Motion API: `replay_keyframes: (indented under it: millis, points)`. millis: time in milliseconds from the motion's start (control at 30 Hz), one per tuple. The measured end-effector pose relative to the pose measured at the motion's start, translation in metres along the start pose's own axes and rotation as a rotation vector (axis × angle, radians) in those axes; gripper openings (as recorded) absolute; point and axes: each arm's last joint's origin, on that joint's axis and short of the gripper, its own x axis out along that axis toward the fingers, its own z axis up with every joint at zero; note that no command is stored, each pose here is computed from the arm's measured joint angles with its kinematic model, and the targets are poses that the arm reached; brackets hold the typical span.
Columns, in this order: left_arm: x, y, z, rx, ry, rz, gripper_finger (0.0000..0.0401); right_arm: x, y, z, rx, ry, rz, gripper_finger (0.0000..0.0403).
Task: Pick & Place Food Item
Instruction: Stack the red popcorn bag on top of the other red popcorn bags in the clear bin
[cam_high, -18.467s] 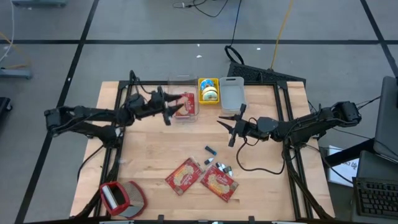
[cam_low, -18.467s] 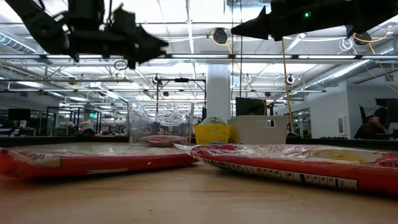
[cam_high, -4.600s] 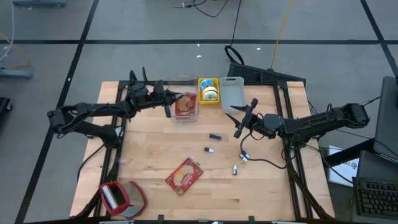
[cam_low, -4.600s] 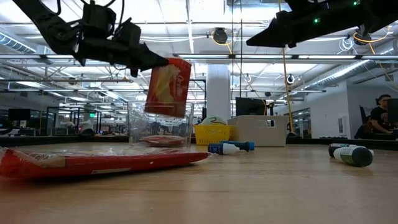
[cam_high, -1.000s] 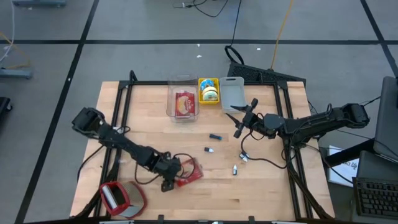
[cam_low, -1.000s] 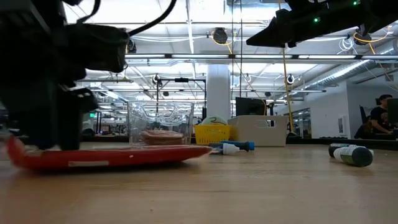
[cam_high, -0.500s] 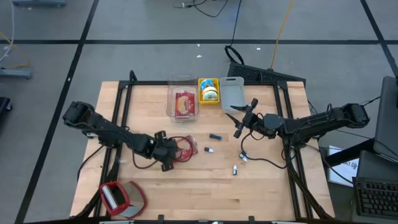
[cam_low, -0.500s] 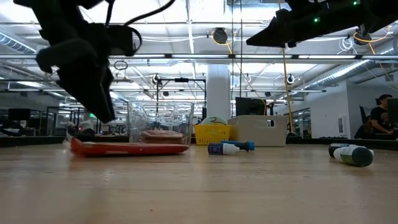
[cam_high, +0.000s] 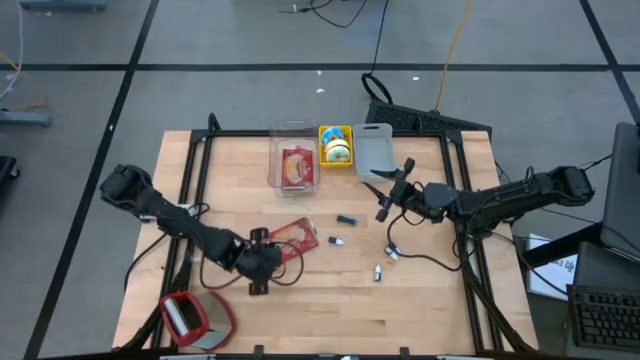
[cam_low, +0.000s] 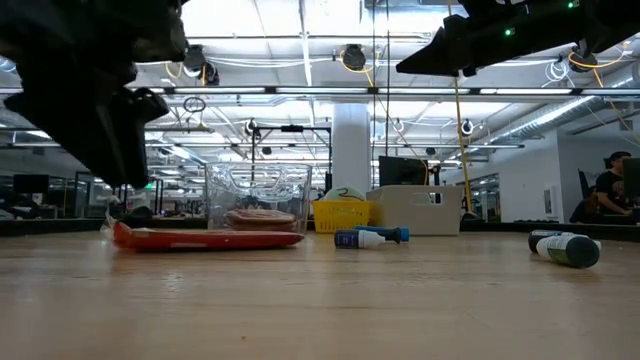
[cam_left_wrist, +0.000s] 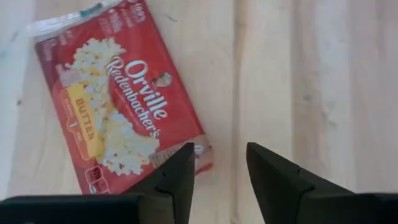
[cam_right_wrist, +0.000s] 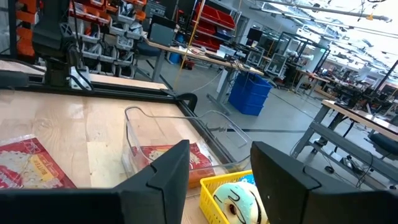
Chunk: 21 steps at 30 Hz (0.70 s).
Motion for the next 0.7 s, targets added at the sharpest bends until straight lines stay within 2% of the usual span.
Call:
replay_keyframes:
  millis: [267, 600, 700]
  points:
    - [0.019, -0.008, -0.009, 0.052, 0.02, 0.123, 0.0152, 0.0, 0.0, 0.0, -0.002, 0.001, -0.001, 0.016]
    - [0.024, -0.01, -0.016, 0.085, 0.081, 0.129, 0.0225, 0.0, 0.0, 0.0, -0.003, 0.002, -0.001, 0.0159]
    - [0.023, -0.005, -0.021, 0.098, 0.128, 0.192, 0.0236, 0.0, 0.0, 0.0, -0.002, 0.001, -0.001, 0.0161]
